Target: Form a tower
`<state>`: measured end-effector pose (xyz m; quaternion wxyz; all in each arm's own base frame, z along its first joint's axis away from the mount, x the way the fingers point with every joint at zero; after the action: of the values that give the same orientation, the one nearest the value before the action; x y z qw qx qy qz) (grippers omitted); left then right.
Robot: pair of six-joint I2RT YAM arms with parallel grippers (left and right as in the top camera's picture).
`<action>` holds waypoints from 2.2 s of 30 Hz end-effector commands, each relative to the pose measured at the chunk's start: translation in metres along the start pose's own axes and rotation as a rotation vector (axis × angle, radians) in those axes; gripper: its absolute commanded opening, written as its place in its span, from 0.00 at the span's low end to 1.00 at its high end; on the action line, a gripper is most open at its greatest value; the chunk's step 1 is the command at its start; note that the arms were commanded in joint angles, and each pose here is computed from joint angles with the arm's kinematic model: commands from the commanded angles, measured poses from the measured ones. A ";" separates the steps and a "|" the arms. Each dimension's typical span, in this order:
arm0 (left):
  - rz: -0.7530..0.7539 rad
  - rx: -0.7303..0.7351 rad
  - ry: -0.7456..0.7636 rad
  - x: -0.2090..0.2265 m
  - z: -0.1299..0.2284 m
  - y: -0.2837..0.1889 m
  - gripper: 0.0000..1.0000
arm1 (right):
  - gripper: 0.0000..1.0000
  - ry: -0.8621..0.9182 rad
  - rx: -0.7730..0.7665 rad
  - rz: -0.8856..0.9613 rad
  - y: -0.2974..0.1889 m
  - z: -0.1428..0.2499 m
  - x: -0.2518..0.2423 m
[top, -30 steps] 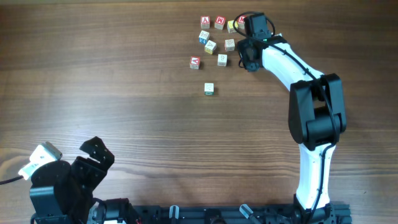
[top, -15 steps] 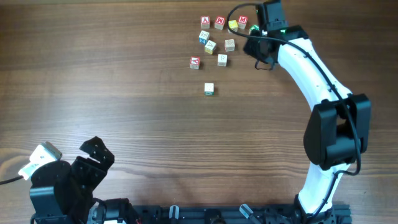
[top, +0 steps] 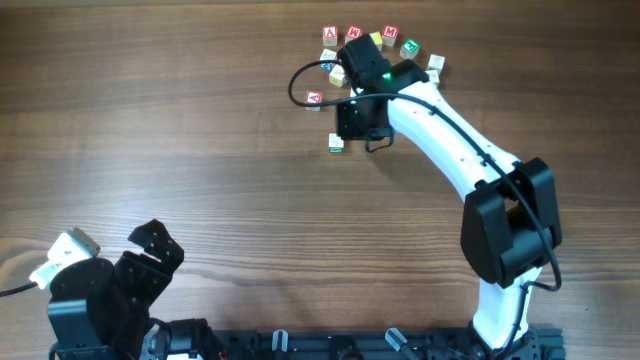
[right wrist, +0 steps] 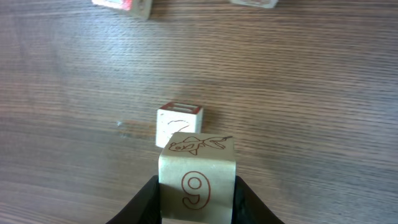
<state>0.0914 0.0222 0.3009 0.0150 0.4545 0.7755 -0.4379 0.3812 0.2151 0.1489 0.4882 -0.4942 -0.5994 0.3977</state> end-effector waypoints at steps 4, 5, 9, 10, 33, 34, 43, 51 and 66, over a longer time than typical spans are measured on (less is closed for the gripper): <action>0.013 0.003 0.000 -0.001 0.001 -0.001 1.00 | 0.24 -0.096 -0.038 -0.047 -0.003 0.014 0.031; 0.013 0.003 0.000 -0.001 0.001 -0.001 1.00 | 0.24 -0.101 -0.038 -0.042 -0.001 0.016 0.032; 0.013 0.003 0.000 -0.001 0.001 -0.001 1.00 | 0.25 -0.100 -0.074 0.030 0.001 0.013 0.025; 0.013 0.003 0.000 -0.001 0.001 -0.001 1.00 | 0.25 -0.098 -0.077 0.028 0.001 0.013 0.025; 0.013 0.003 0.000 -0.001 0.001 -0.001 1.00 | 0.29 0.040 -0.075 0.080 0.032 0.010 0.020; 0.013 0.003 0.000 -0.001 0.001 -0.001 1.00 | 0.29 0.040 -0.083 0.095 0.032 0.009 0.018; 0.013 0.003 0.000 -0.001 0.001 -0.001 1.00 | 0.33 0.036 -0.085 0.095 0.033 0.008 0.018; 0.013 0.003 0.000 -0.001 0.001 -0.001 1.00 | 0.33 0.037 -0.084 0.096 0.033 0.009 0.018; 0.013 0.003 0.000 -0.001 0.001 -0.001 1.00 | 0.43 0.037 -0.083 0.097 0.034 0.009 0.018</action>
<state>0.0914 0.0222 0.3009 0.0150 0.4545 0.7755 -0.4379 0.3775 0.2423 0.1308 0.4601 -0.5402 -0.5946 0.3782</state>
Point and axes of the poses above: each gripper's point midway between its finger pads, its own y axis out along the fingers, its own x axis along the line the jaws close on, z = x × y, the point moved 7 cm from there along -y, back along the fingers, and after that the axes turned 3 degrees about y, right-handed, at the moved point
